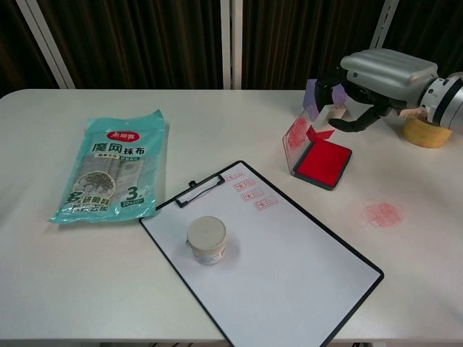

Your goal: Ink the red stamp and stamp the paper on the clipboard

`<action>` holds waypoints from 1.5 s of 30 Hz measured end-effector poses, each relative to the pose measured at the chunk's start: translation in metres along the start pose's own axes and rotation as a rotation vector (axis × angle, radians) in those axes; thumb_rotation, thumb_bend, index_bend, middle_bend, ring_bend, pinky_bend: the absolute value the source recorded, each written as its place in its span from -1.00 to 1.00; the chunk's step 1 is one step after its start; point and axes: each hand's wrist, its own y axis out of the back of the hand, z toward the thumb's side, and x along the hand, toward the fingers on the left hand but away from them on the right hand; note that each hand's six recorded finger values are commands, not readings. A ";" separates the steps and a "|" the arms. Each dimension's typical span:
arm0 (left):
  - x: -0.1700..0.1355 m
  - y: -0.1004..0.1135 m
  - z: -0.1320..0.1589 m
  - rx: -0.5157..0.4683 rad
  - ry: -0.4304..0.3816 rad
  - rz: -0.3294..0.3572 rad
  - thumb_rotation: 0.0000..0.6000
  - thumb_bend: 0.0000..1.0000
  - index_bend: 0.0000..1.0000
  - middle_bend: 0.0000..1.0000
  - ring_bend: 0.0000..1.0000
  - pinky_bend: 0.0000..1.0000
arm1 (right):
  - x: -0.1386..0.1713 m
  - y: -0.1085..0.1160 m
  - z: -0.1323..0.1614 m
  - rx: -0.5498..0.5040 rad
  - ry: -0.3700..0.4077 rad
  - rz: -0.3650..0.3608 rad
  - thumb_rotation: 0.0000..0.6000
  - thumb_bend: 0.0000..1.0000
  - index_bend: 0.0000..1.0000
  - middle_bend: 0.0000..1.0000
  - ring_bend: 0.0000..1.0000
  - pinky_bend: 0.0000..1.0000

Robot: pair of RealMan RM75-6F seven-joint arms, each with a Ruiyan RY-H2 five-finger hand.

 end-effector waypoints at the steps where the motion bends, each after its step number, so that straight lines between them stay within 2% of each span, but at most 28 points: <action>1: 0.000 0.000 0.000 0.000 0.000 0.000 1.00 -1.00 -0.66 -0.67 -0.73 -0.52 | 0.004 0.000 0.004 -0.007 0.005 0.005 1.00 -0.12 1.00 0.79 0.74 1.00; 8: -0.003 0.000 0.000 -0.003 -0.002 0.002 1.00 -1.00 -0.66 -0.67 -0.73 -0.52 | 0.028 -0.012 0.034 -0.009 0.040 0.079 1.00 -0.02 1.00 0.80 0.74 1.00; 14: -0.004 -0.001 -0.003 -0.003 -0.001 -0.002 1.00 -1.00 -0.66 -0.67 -0.73 -0.52 | 0.036 -0.028 0.053 0.037 0.018 0.124 1.00 -0.03 1.00 0.81 0.74 1.00; 20: -0.003 0.001 -0.002 -0.007 -0.010 0.005 1.00 -1.00 -0.66 -0.67 -0.73 -0.52 | 0.031 -0.047 0.076 0.029 0.001 0.188 1.00 -0.03 1.00 0.81 0.74 1.00; 26: -0.004 0.001 -0.004 -0.011 -0.004 0.005 1.00 -1.00 -0.66 -0.67 -0.73 -0.52 | 0.019 -0.052 0.098 0.024 0.026 0.204 1.00 -0.03 1.00 0.81 0.74 1.00; 39: -0.005 0.004 -0.009 -0.013 0.005 0.012 1.00 -1.00 -0.66 -0.67 -0.73 -0.52 | 0.005 -0.063 0.104 0.043 0.020 0.229 1.00 -0.03 1.00 0.81 0.74 1.00; 45: -0.005 0.004 -0.009 -0.016 0.003 0.012 1.00 -1.00 -0.66 -0.67 -0.73 -0.52 | 0.003 -0.063 0.107 0.043 0.049 0.236 1.00 -0.05 1.00 0.81 0.74 1.00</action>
